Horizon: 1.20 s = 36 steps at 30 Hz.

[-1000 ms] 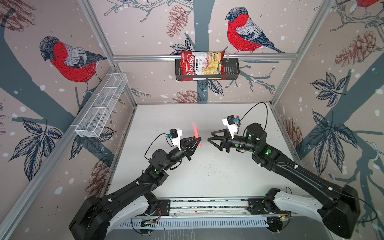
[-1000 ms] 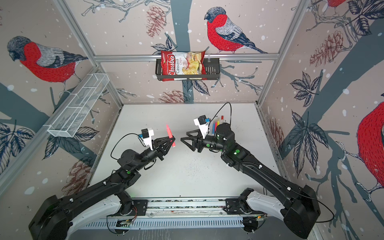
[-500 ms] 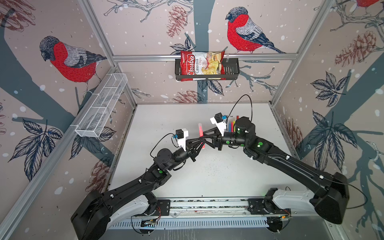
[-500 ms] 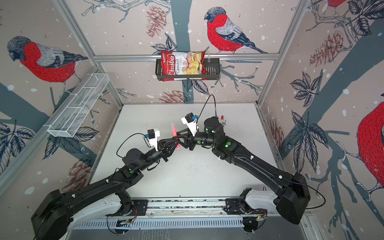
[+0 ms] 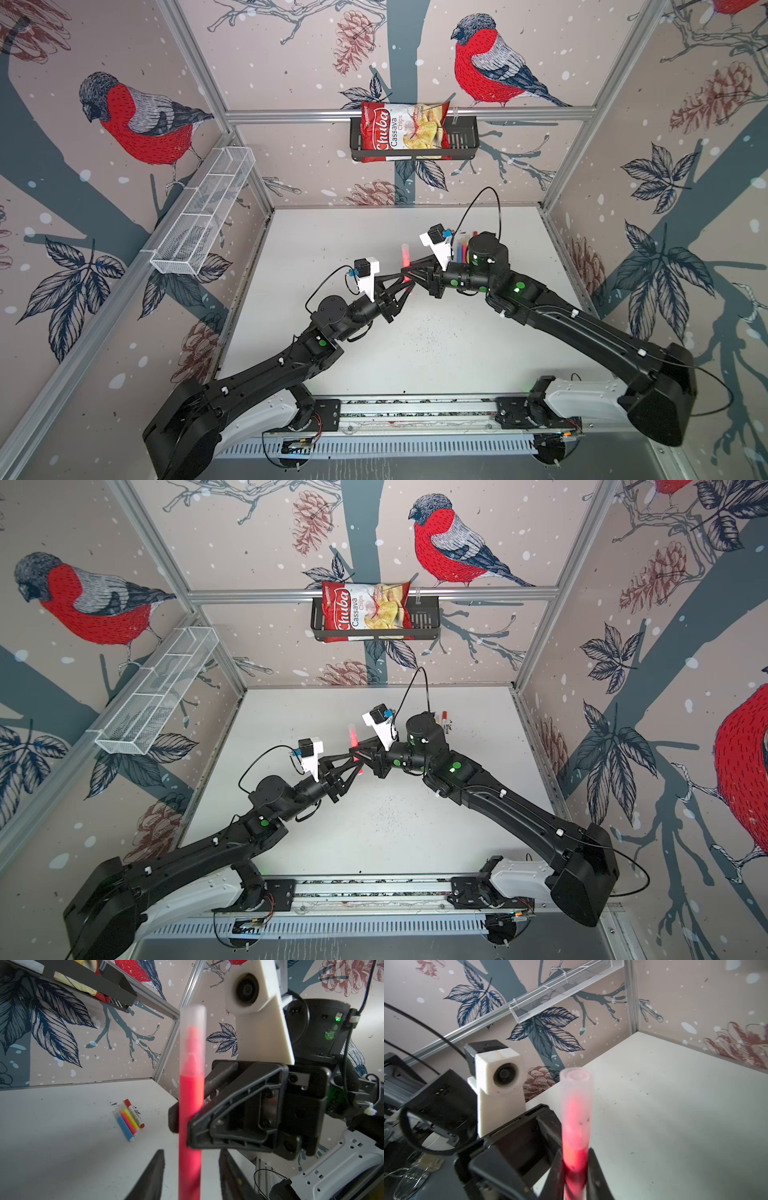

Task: Insert the pens into the pen caps
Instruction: 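Grasp the capped highlighter with the right gripper while the left gripper opens, then lower the capped pink highlighter beside the marker cluster with the right gripper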

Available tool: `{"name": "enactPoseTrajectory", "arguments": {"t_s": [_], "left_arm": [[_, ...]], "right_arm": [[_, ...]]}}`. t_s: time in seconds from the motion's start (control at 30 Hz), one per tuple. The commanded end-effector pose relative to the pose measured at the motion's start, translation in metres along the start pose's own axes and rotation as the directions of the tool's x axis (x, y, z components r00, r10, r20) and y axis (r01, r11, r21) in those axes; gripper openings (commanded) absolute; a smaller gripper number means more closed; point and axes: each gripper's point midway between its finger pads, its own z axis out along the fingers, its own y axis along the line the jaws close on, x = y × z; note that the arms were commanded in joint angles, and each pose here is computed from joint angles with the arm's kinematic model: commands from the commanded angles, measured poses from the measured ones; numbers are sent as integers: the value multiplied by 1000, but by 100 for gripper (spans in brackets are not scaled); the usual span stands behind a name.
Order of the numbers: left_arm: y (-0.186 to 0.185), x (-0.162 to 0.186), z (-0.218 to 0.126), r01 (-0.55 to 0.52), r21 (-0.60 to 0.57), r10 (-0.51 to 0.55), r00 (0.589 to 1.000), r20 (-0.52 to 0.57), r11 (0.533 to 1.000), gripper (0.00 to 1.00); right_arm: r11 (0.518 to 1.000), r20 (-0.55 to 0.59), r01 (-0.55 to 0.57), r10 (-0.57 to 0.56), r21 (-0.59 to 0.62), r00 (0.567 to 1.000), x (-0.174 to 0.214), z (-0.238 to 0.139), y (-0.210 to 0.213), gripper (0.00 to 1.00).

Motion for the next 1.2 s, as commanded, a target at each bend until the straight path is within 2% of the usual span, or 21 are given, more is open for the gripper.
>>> {"name": "enactPoseTrajectory", "arguments": {"t_s": [0.0, 0.27, 0.4, 0.53, 0.7, 0.93, 1.17], "left_arm": [[13, -3, -2, -35, -86, 36, 999, 7, 996, 58], [45, -1, -29, -94, -292, 93, 995, -19, 952, 61], [59, -9, -52, -91, -392, 109, 994, 23, 915, 61], [71, -14, -71, -68, -469, 109, 992, 61, 881, 61], [80, -12, -82, -59, -521, 107, 992, 61, 851, 61], [86, -5, -88, -63, -552, 99, 994, 35, 831, 61], [88, -5, -92, -59, -561, 99, 994, 41, 826, 61]], "right_arm": [[996, -2, -39, 39, 81, 999, 1, 1, -27, 8], [938, -33, -147, 166, 315, 986, 21, -15, -110, 8], [874, -40, -260, 302, 410, 953, 40, -21, -161, 10], [812, -103, -314, 413, 491, 905, 71, -18, -204, 10], [761, -202, -316, 500, 567, 842, 112, 2, -243, 8], [683, -300, -252, 580, 685, 757, 157, 26, -296, 4], [607, -327, -165, 614, 777, 719, 182, 23, -333, 5]]}}
